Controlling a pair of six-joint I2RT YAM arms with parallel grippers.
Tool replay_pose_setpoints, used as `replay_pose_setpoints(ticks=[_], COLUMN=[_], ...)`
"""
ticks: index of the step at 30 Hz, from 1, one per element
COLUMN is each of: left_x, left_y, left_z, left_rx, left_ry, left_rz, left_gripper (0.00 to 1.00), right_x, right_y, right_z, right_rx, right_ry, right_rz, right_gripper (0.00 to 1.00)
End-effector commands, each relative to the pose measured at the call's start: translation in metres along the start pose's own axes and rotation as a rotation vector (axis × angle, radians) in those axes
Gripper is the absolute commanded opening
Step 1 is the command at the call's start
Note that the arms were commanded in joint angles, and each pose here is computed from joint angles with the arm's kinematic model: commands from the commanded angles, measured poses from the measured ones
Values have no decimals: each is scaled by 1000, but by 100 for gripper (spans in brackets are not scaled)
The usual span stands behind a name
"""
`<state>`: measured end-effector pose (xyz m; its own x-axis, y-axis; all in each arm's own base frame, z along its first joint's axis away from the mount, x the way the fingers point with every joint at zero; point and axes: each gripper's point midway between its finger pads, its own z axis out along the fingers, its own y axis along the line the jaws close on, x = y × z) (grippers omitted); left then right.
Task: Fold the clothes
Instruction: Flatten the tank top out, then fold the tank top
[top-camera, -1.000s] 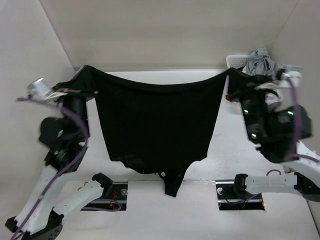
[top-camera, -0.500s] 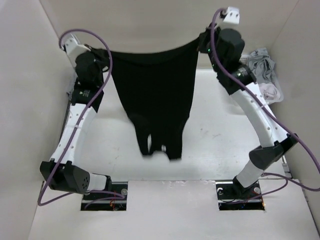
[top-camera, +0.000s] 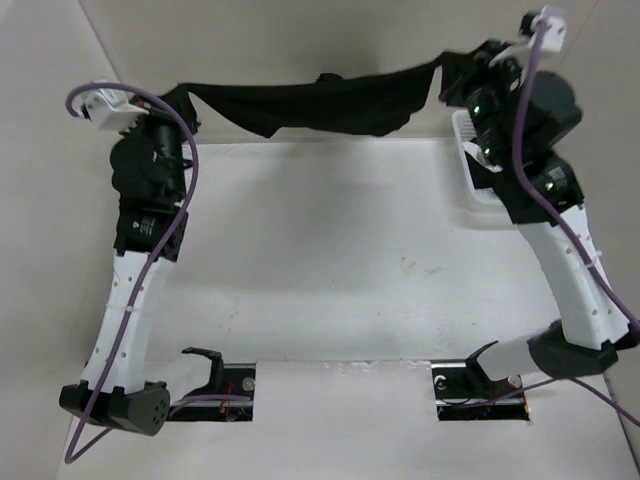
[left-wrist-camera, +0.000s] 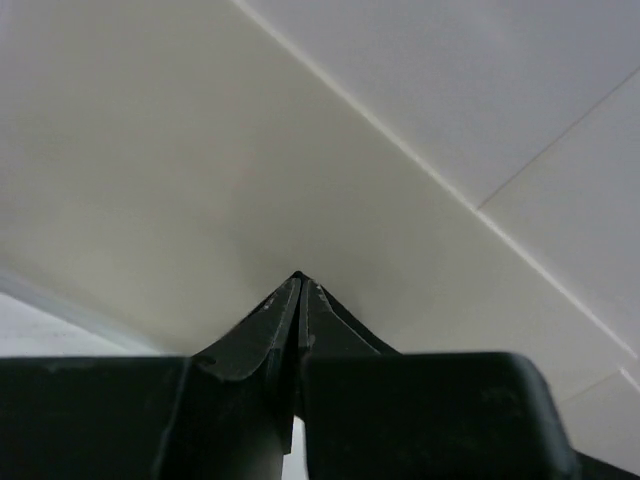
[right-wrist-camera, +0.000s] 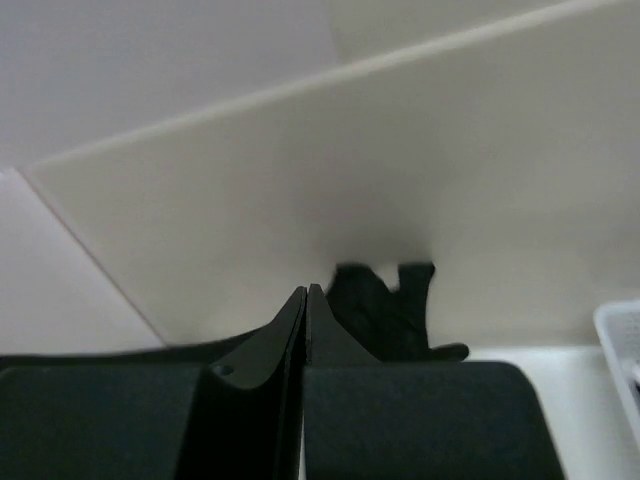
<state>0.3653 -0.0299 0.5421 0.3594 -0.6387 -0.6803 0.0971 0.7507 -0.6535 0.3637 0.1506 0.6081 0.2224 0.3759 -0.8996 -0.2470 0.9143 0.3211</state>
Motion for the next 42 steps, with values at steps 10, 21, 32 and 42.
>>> replay_pose_setpoints(ticks=[10, 21, 32, 42], left_x=[157, 174, 162, 215], left_y=[151, 207, 163, 184], left_z=[-192, -282, -167, -14], left_rx=[-210, -402, -345, -427], left_ry=[386, 564, 336, 291], left_rz=[21, -33, 21, 41], left_gripper=[0, 1, 0, 0], right_x=[292, 387, 346, 357], right_y=[-46, -43, -44, -95], right_z=[-194, -348, -230, -50], right_rx=[12, -48, 6, 118], right_ry=[490, 881, 717, 636], right_rz=[172, 388, 221, 217], right_gripper=[0, 0, 0, 0])
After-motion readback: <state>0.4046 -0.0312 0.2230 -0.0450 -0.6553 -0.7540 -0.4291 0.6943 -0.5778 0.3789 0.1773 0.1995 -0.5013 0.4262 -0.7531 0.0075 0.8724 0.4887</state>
